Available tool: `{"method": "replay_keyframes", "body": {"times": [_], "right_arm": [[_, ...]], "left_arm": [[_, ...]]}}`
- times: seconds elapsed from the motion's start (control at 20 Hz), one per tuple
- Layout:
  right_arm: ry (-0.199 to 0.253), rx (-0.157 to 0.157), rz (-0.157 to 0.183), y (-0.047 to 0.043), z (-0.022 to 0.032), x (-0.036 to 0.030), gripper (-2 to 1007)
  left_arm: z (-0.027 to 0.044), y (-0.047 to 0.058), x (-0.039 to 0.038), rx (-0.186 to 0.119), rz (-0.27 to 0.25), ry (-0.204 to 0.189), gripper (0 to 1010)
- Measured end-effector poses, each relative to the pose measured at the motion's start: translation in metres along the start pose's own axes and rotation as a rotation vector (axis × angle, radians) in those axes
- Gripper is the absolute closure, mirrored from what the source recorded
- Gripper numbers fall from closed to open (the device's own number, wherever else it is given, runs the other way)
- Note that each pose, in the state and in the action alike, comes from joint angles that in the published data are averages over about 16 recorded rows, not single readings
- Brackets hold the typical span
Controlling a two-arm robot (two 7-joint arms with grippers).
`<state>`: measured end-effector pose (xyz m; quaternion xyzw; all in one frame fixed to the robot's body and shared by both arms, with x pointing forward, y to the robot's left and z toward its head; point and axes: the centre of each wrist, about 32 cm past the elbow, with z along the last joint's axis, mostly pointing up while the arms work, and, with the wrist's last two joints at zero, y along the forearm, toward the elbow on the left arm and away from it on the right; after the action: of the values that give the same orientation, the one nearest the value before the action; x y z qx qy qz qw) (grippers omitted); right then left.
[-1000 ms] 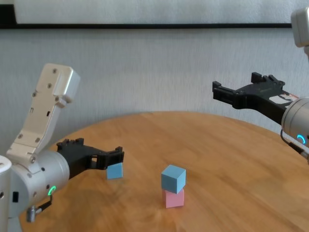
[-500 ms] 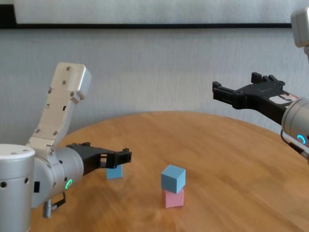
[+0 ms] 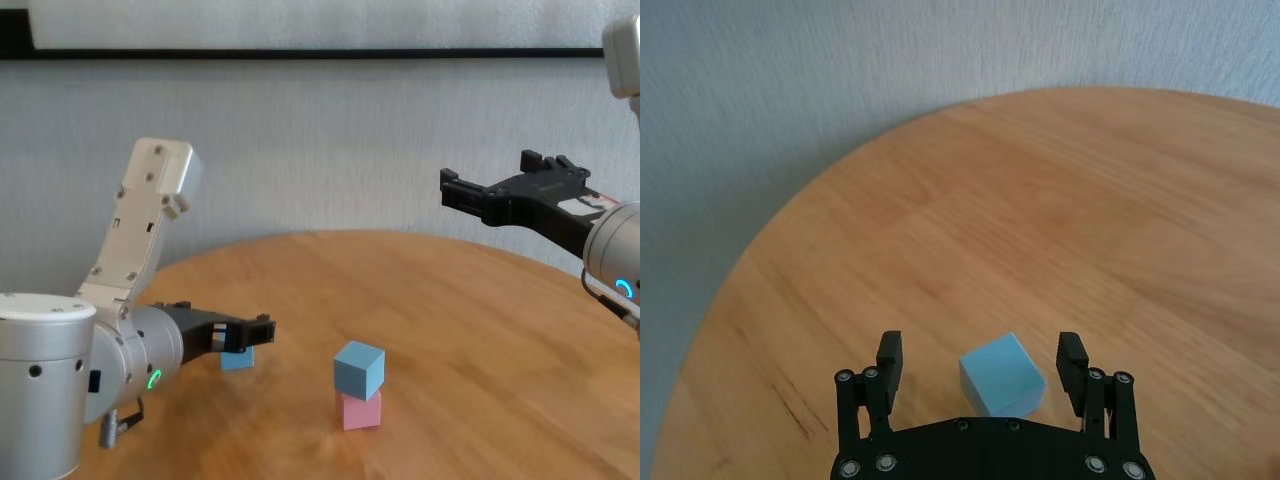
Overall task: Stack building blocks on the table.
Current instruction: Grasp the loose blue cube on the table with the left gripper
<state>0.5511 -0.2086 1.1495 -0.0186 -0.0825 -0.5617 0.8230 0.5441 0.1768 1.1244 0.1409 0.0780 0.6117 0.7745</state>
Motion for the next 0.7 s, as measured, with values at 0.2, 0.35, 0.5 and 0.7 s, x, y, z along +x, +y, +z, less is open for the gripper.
{"method": "replay_keyframes", "body": {"times": [0.2,0.35,0.5,0.7], "right_arm": [[0.000,0.000,0.000,0.0000,0.0000,0.0000,5],[0.000,0.000,0.000,0.0000,0.0000,0.0000,5],[0.000,0.000,0.000,0.0000,0.0000,0.0000,5],[0.000,0.000,0.000,0.0000,0.0000,0.0000,5]], "left_arm": [[-0.0019,-0.0039,0.0002,0.015,0.001,-0.012,10],[-0.0041,-0.0062,0.0010,0.023,0.001,-0.018,10],[-0.0062,-0.0082,0.0016,0.026,0.002,-0.020,10],[-0.0087,-0.0105,0.0022,0.023,0.003,-0.020,10]]}}
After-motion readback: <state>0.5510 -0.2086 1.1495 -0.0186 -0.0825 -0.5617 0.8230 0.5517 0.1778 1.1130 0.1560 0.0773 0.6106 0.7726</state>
